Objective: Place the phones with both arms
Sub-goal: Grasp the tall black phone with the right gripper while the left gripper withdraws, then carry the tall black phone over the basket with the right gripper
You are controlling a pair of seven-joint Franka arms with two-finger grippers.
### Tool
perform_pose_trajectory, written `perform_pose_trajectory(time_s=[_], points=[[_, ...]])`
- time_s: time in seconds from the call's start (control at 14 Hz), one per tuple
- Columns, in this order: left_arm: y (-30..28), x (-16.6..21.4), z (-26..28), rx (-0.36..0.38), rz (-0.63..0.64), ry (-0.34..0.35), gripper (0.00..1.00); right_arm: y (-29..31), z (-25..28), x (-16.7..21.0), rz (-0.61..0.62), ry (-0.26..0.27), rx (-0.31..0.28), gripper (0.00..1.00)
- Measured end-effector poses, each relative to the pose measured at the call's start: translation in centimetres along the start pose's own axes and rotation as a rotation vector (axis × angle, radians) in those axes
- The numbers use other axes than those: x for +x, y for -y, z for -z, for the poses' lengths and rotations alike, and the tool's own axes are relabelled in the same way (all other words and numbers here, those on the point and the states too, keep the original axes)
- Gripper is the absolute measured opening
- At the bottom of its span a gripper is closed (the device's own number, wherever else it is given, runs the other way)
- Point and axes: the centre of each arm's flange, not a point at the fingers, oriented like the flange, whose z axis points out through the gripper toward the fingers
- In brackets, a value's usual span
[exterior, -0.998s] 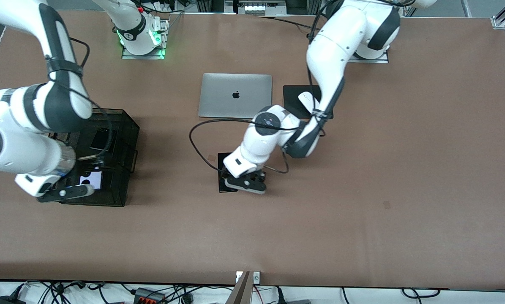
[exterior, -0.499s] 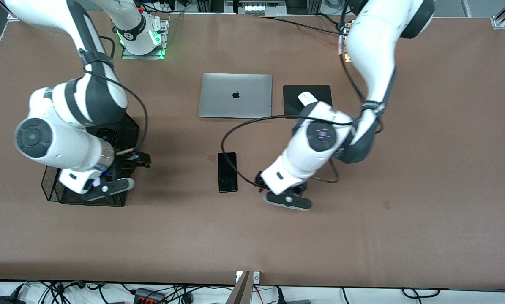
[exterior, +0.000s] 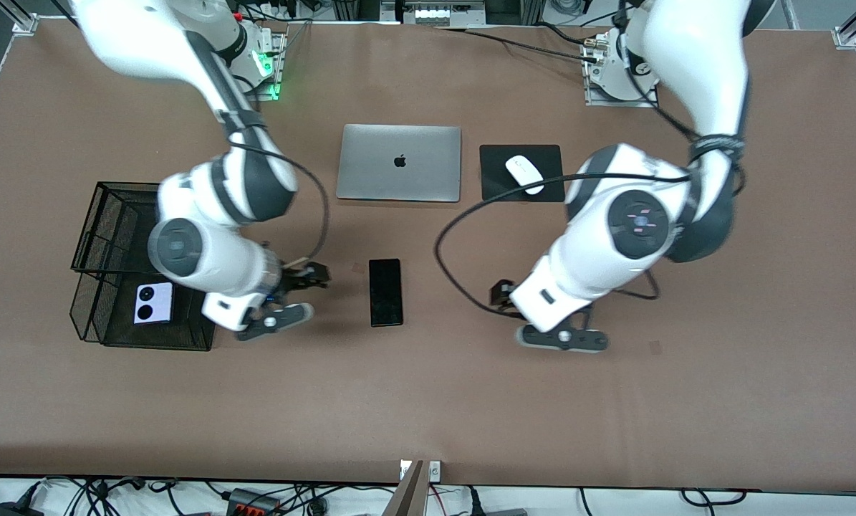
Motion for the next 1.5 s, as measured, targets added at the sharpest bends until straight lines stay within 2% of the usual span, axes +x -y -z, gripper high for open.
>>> perform_pose_trajectory(time_s=[0.36, 0.57, 0.86, 1.21, 1.5], points=[[8.4, -0.8, 6.2, 0.051, 0.045, 0.101, 1.00, 7.9, -6.8, -0.5, -0.086, -0.031, -0.100, 1.00], [12.5, -2.3, 9.9, 0.089, 0.092, 0.158, 1.00, 10.0, -9.6, -1.0, -0.138, -0.026, -0.114, 1.00], [16.9, -4.2, 14.7, 0.099, 0.153, 0.180, 1.00, 11.5, -12.4, -1.6, -0.168, -0.024, -0.118, 1.00], [17.6, -4.9, 14.2, 0.125, 0.164, 0.222, 1.00, 13.1, -16.6, -2.7, -0.115, -0.020, -0.177, 1.00], [17.5, -4.9, 13.8, 0.127, 0.162, 0.231, 1.00, 12.9, -17.5, -2.7, -0.114, -0.020, -0.181, 1.00]])
